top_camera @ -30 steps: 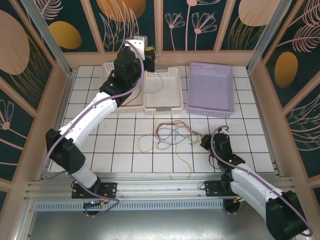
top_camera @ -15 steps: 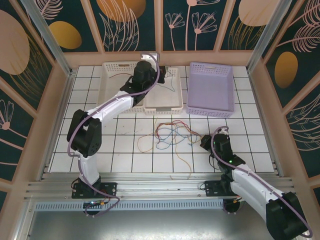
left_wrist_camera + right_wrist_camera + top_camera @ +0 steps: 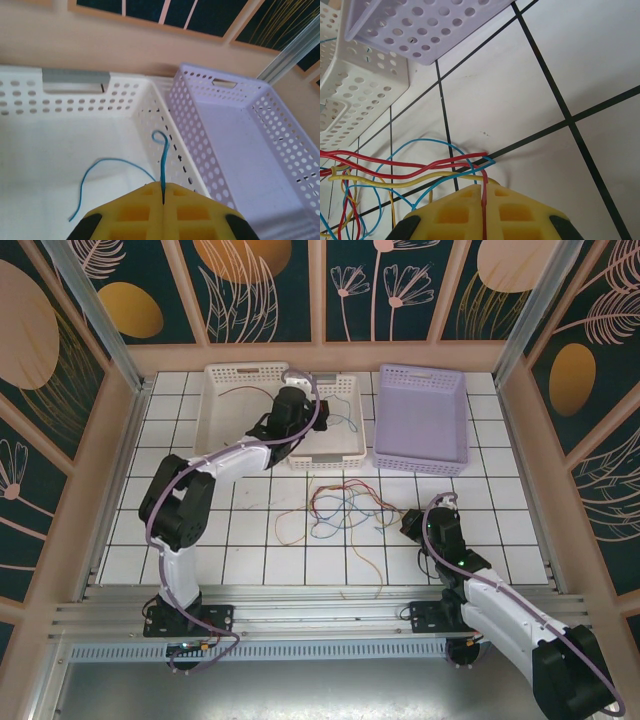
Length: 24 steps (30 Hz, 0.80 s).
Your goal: Untangle the cables
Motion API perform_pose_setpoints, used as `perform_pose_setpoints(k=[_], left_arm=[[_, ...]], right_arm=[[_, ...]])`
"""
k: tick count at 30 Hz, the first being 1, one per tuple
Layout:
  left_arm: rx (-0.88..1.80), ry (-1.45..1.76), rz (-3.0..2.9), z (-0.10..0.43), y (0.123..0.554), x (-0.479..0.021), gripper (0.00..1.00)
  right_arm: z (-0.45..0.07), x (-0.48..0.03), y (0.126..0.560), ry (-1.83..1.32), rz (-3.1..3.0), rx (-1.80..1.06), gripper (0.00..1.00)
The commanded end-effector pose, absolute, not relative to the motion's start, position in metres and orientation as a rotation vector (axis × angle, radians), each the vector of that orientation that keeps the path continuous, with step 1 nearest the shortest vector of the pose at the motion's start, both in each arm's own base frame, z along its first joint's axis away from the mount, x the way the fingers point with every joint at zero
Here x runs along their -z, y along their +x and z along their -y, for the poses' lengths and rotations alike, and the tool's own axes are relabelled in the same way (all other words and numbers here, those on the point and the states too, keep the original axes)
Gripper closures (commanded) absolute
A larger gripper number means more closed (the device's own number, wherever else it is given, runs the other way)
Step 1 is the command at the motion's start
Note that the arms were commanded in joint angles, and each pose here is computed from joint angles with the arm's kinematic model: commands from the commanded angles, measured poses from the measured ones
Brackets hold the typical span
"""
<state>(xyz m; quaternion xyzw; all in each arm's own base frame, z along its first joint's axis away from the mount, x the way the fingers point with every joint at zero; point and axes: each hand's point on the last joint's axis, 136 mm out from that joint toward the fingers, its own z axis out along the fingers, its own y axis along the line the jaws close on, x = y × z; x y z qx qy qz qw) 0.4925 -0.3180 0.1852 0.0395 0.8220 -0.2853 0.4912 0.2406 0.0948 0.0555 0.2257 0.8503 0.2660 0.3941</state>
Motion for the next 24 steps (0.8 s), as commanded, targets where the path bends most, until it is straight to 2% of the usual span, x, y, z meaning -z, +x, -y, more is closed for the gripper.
perform_pose_setpoints(k=[1, 5, 9, 12, 15, 19, 24], left_arm=[[0.708, 0.071, -2.051, 0.318, 0.492, -0.162, 0.96], [0.690, 0.074, -2.089, 0.319, 0.493, -0.155, 0.87], [0.652, 0.072, -2.115, 0.316, 0.494, -0.151, 0.71], [0.606, 0.060, -2.125, 0.309, 0.495, -0.149, 0.68], [0.586, 0.063, -2.126, 0.306, 0.495, -0.152, 0.52], [0.587, 0.071, -2.108, 0.305, 0.492, -0.172, 0.38], [0.672, 0.103, -2.104, 0.308, 0.473, -0.203, 0.24]], right_arm=[[-0.097, -0.055, 0.240, 0.536, -2.154, -0.680, 1.00], [-0.097, -0.054, 0.240, 0.538, -2.156, -0.679, 1.00], [-0.097, -0.054, 0.240, 0.540, -2.156, -0.678, 1.00], [-0.097, -0.054, 0.240, 0.540, -2.157, -0.678, 1.00], [-0.097, -0.054, 0.240, 0.540, -2.157, -0.678, 1.00], [-0.097, -0.054, 0.240, 0.540, -2.158, -0.679, 1.00], [-0.097, -0.054, 0.240, 0.541, -2.159, -0.677, 1.00]])
